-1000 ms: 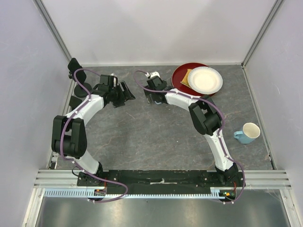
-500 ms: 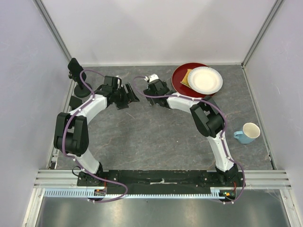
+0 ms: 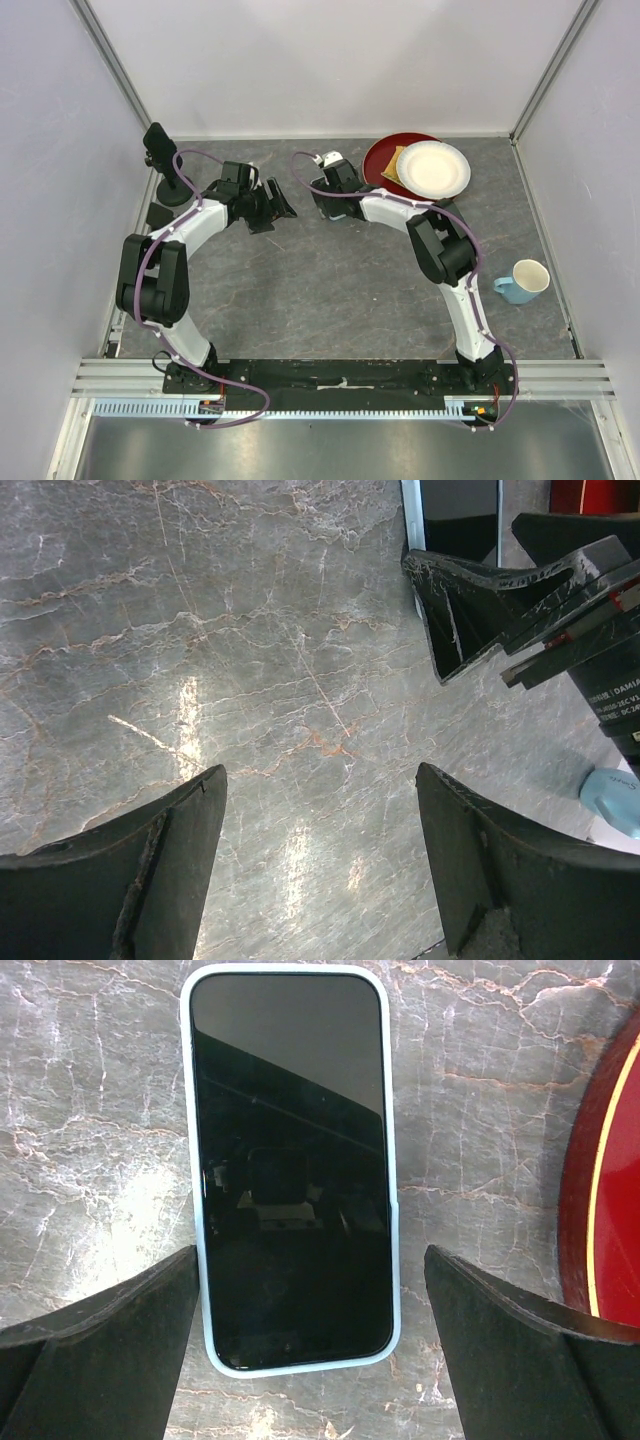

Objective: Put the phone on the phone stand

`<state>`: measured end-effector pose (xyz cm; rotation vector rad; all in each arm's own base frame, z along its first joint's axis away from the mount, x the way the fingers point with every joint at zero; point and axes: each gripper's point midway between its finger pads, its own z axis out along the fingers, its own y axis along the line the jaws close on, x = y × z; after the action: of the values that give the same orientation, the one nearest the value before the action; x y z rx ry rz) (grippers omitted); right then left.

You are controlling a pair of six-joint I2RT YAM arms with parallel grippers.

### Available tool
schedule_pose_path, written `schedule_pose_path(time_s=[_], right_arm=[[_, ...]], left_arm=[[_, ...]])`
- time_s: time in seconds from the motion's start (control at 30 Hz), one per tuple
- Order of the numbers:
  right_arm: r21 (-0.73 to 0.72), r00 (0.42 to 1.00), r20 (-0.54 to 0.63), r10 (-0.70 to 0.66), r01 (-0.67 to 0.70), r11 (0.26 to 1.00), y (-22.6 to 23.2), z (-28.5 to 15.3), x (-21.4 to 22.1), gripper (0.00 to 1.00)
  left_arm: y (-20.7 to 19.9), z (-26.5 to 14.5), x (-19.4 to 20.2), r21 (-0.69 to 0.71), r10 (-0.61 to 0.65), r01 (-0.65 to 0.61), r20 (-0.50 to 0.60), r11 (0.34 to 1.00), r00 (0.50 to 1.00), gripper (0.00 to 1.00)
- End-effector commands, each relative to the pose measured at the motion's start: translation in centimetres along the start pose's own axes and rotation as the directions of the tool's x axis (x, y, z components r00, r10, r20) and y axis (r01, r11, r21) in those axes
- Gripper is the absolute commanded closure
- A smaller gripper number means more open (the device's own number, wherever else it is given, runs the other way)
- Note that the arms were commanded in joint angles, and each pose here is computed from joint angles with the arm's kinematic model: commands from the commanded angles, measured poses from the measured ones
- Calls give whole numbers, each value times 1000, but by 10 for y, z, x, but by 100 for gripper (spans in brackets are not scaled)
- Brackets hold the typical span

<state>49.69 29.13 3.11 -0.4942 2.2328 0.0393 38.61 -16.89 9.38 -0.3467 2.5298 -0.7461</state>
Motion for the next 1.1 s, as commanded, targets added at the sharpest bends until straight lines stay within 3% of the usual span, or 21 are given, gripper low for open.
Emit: schedule_pose_path(time_s=[0.0, 0.8, 0.9, 1.0, 1.03, 1.07], right_arm=[[-39, 999, -38, 11, -13, 999, 4, 8, 4, 2], [-6, 975, -220, 24, -26, 1000, 11, 39, 29, 3], [-13, 965, -260, 15, -19, 1000, 12, 42, 39, 10], [-40, 957, -292, 8, -21, 999, 16, 43, 48, 27], [-64, 957, -289, 9, -29, 998, 19, 43, 46, 40], [-78, 958, -287, 5, -29, 997, 21, 42, 45, 45]], left_arm=[[-12, -1, -8, 44, 38, -38, 15, 998, 999, 18], [-8, 4, -7, 31, 27, -27, -1, 999, 1000, 19], [-10, 4, -6, 38, 23, -23, -6, 999, 1000, 19], [-7, 4, -7, 25, 27, -27, -5, 999, 1000, 19], [-7, 4, -7, 21, 28, -28, -5, 999, 1000, 19], [-7, 3, -8, 18, 29, -29, -5, 999, 1000, 20]])
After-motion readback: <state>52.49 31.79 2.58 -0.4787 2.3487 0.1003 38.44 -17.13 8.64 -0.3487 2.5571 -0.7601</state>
